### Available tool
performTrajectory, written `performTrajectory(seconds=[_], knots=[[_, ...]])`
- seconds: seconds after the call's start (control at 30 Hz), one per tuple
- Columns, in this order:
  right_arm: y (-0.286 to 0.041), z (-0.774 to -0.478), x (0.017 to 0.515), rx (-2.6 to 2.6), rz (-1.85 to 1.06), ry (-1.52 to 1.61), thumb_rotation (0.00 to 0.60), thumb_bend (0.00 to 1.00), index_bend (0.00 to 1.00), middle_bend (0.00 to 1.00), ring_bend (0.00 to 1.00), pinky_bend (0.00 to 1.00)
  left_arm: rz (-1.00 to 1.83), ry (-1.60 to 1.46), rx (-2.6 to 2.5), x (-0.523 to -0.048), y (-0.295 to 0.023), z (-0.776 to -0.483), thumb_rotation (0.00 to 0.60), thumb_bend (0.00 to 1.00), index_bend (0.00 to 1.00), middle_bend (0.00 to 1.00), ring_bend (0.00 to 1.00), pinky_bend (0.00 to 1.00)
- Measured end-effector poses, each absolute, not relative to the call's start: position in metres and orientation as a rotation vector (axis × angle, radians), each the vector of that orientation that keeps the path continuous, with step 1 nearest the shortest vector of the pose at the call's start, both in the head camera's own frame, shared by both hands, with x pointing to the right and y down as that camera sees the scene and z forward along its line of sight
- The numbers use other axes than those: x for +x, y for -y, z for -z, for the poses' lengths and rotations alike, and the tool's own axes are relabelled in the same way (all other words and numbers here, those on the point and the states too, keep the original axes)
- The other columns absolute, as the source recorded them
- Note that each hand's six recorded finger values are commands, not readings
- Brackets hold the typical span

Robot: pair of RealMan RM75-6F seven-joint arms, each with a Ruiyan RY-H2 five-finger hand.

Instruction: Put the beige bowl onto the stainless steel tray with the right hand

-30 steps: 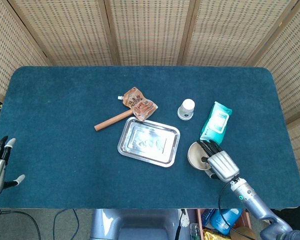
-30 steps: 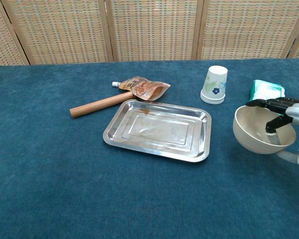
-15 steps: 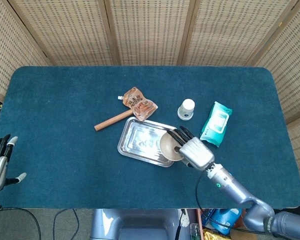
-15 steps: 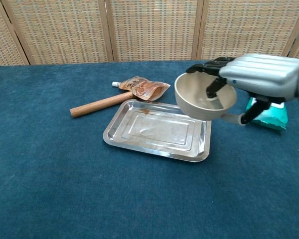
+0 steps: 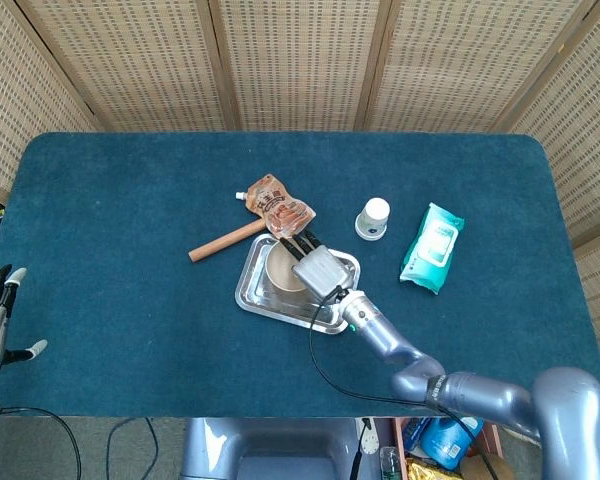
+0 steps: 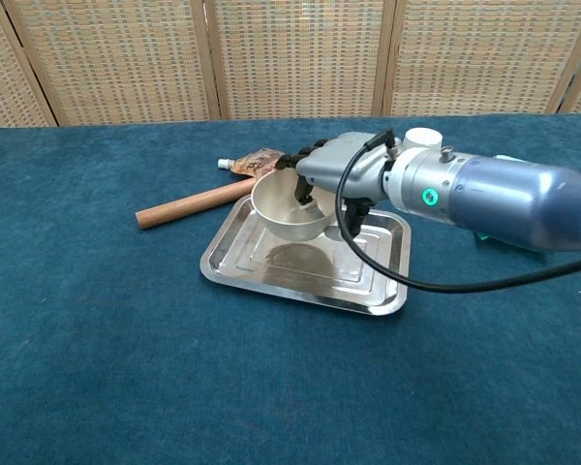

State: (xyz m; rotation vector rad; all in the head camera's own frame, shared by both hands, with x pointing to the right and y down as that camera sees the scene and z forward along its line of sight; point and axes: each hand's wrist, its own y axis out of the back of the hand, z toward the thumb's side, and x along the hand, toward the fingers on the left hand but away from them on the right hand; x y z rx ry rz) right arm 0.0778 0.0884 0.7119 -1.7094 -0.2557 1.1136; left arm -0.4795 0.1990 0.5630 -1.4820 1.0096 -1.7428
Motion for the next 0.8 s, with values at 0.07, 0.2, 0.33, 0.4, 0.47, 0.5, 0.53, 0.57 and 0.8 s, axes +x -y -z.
performTrajectory(seconds=[0.07, 0.2, 0.33, 0.4, 0.47, 0.5, 0.53, 0.57, 0.8], knots=[[-0.089, -0.72, 0.074, -1.706, -1.134, 0.248, 0.6, 0.53, 0.68, 0.0, 0.0, 0.01, 1.75, -1.012, -1.481, -0.481, -0.198, -0.564, 0.6, 0.0, 0.0, 0.0, 0.0, 0.0], [-0.092, -0.73, 0.074, -1.707, -1.155, 0.226, 0.6, 0.53, 0.68, 0.0, 0.0, 0.01, 1.756, -1.013, -1.478, -0.483, -0.197, -0.566, 0.6, 0.0, 0.0, 0.0, 0.0, 0.0], [-0.092, -0.731, 0.079, -1.713, -1.16, 0.22, 0.6, 0.35, 0.27, 0.0, 0.0, 0.01, 1.759, -1.012, -1.477, -0.483, -0.197, -0.567, 0.6, 0.0, 0.0, 0.0, 0.0, 0.0], [-0.092, -0.73, 0.083, -1.711, -1.165, 0.213, 0.6, 0.23, 0.09, 0.0, 0.0, 0.01, 1.761, -1.01, -1.478, -0.482, -0.197, -0.567, 0.6, 0.0, 0.0, 0.0, 0.0, 0.0], [-0.092, -0.729, 0.085, -1.716, -1.169, 0.22, 0.6, 0.14, 0.0, 0.0, 0.0, 0.01, 1.76, -1.006, -1.479, -0.482, -0.198, -0.567, 0.6, 0.0, 0.0, 0.0, 0.0, 0.0], [-0.093, -0.725, 0.085, -1.718, -1.167, 0.231, 0.6, 0.13, 0.0, 0.0, 0.0, 0.01, 1.758, -1.004, -1.481, -0.481, -0.198, -0.567, 0.6, 0.0, 0.0, 0.0, 0.0, 0.0], [-0.093, -0.722, 0.085, -1.718, -1.163, 0.241, 0.6, 0.11, 0.0, 0.0, 0.0, 0.01, 1.757, -1.002, -1.482, -0.48, -0.198, -0.567, 0.6, 0.0, 0.0, 0.0, 0.0, 0.0], [-0.094, -0.718, 0.086, -1.719, -1.158, 0.25, 0.6, 0.1, 0.0, 0.0, 0.0, 0.01, 1.756, -1.001, -1.483, -0.48, -0.198, -0.567, 0.6, 0.0, 0.0, 0.0, 0.0, 0.0], [-0.099, -0.672, 0.103, -1.72, -1.118, 0.355, 0.6, 0.01, 0.0, 0.0, 0.0, 0.0, 1.739, -1.01, -1.49, -0.478, -0.198, -0.564, 0.6, 0.0, 0.0, 0.0, 0.0, 0.0]])
